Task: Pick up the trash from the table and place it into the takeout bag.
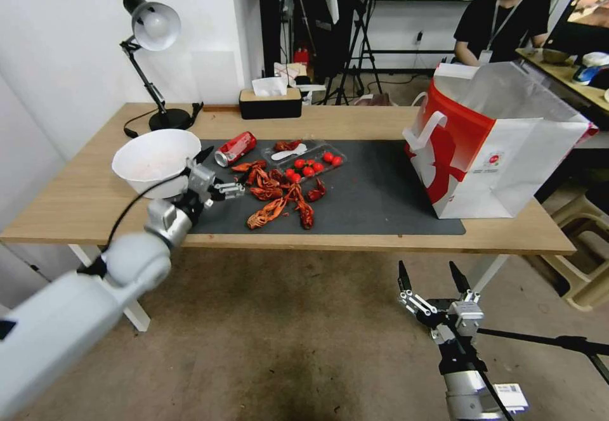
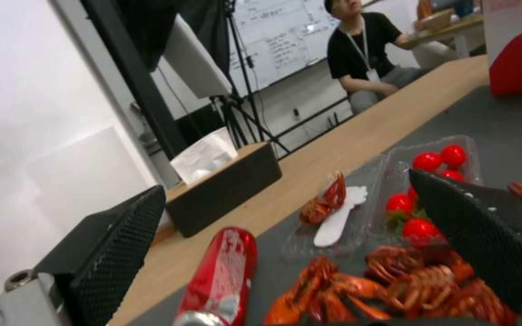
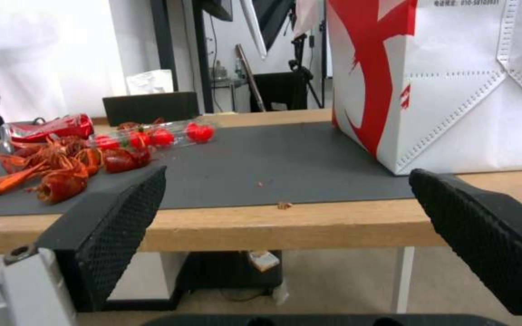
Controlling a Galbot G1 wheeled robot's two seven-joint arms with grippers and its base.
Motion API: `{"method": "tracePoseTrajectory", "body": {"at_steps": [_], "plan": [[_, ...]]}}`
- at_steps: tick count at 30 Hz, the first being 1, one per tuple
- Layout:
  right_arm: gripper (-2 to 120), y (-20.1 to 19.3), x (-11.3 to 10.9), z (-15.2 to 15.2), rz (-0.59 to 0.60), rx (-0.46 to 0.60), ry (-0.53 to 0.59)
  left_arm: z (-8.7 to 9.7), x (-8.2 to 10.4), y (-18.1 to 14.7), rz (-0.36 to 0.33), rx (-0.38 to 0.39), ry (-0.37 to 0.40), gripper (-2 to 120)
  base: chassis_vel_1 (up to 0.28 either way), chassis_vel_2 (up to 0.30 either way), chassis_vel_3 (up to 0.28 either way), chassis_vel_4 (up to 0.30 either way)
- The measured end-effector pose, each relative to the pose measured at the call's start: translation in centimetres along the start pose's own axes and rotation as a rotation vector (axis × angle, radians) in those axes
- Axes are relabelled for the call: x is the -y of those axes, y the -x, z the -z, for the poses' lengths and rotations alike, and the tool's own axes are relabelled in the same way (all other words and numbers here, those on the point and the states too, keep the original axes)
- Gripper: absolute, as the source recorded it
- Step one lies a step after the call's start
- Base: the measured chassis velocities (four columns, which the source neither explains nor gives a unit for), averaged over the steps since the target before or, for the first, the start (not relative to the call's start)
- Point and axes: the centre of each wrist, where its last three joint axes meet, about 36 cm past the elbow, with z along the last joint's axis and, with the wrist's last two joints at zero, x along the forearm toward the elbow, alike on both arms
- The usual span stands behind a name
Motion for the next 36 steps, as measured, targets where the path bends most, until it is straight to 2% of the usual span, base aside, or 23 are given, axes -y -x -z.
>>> {"method": "tracePoseTrajectory", "body": {"at_steps": [3, 4, 6, 7, 8, 10, 12, 13, 16, 17, 20, 21, 23, 24, 25, 33, 36], "plan": [[100, -0.1, -0.3, -0.1, -0.003, -0.003, -0.003, 0.6, -2.8, 2.1, -0.097, -0.045, 0.067, 100, 0.000, 0.000, 0.000, 0.000], [100, -0.1, -0.3, -0.1, -0.003, -0.003, -0.003, 0.6, -2.8, 2.1, -0.097, -0.045, 0.067, 100, 0.000, 0.000, 0.000, 0.000], [100, -0.3, -0.5, -0.2, -0.007, -0.006, -0.008, 1.7, -5.1, 4.6, -0.166, -0.077, 0.125, 100, 0.000, 0.000, 0.000, 0.000], [100, -0.5, -0.6, -0.2, -0.010, -0.006, -0.007, 2.6, -5.7, 5.7, -0.182, -0.090, 0.143, 100, 0.000, 0.000, 0.000, 0.000], [100, -0.5, -0.6, -0.2, -0.010, -0.006, -0.007, 2.6, -5.7, 5.7, -0.182, -0.090, 0.143, 100, 0.000, 0.000, 0.000, 0.000], [100, -0.8, -0.6, -0.2, -0.016, -0.006, -0.010, 4.5, -7.0, 7.6, -0.232, -0.143, 0.187, 100, 0.000, 0.000, 0.000, 0.000], [100, -0.9, -0.5, -0.2, -0.020, -0.005, -0.012, 6.6, -7.8, 9.6, -0.287, -0.245, 0.221, 100, 0.000, 0.000, 0.000, 0.000], [100, -0.9, -0.5, -0.2, -0.020, -0.005, -0.012, 6.6, -7.8, 9.6, -0.287, -0.245, 0.221, 100, 0.000, 0.000, 0.000, 0.000], [100, -1.0, -0.7, -0.2, -0.029, -0.003, -0.013, 8.8, -7.6, 14.2, -0.327, -0.352, 0.272, 100, 0.000, 0.000, 0.000, 0.000], [100, -1.0, -0.7, -0.2, -0.029, -0.003, -0.013, 8.8, -7.6, 14.2, -0.327, -0.352, 0.272, 100, 0.000, 0.000, 0.000, 0.000], [100, -1.1, -0.6, -0.2, -0.034, -0.003, -0.016, 11.1, -7.2, 18.5, -0.340, -0.473, 0.306, 100, 0.000, 0.000, 0.000, 0.000], [100, -1.1, -0.6, -0.2, -0.034, -0.003, -0.016, 11.1, -7.2, 18.5, -0.340, -0.473, 0.306, 100, 0.000, 0.000, 0.000, 0.000], [100, -1.2, -0.3, -0.1, -0.041, 0.001, -0.019, 12.5, -7.1, 21.0, -0.340, -0.559, 0.322, 100, 0.000, 0.000, 0.000, 0.000], [100, -1.2, -0.3, -0.1, -0.041, 0.001, -0.019, 12.5, -7.1, 21.0, -0.340, -0.559, 0.322, 100, 0.000, 0.000, 0.000, 0.000], [100, -1.2, -0.2, -0.2, -0.044, 0.001, -0.018, 12.9, -7.2, 21.9, -0.345, -0.601, 0.326, 100, 0.000, 0.000, 0.000, 0.000], [100, -1.3, 0.0, -0.3, -0.052, -0.001, -0.016, 13.4, -7.7, 24.9, -0.324, -0.712, 0.315, 100, 0.000, 0.000, 0.000, 0.000], [100, -1.2, 0.2, -0.4, -0.053, -0.002, -0.016, 13.9, -8.0, 26.7, -0.321, -0.777, 0.299, 100, 0.000, 0.000, 0.000, 0.000]]}}
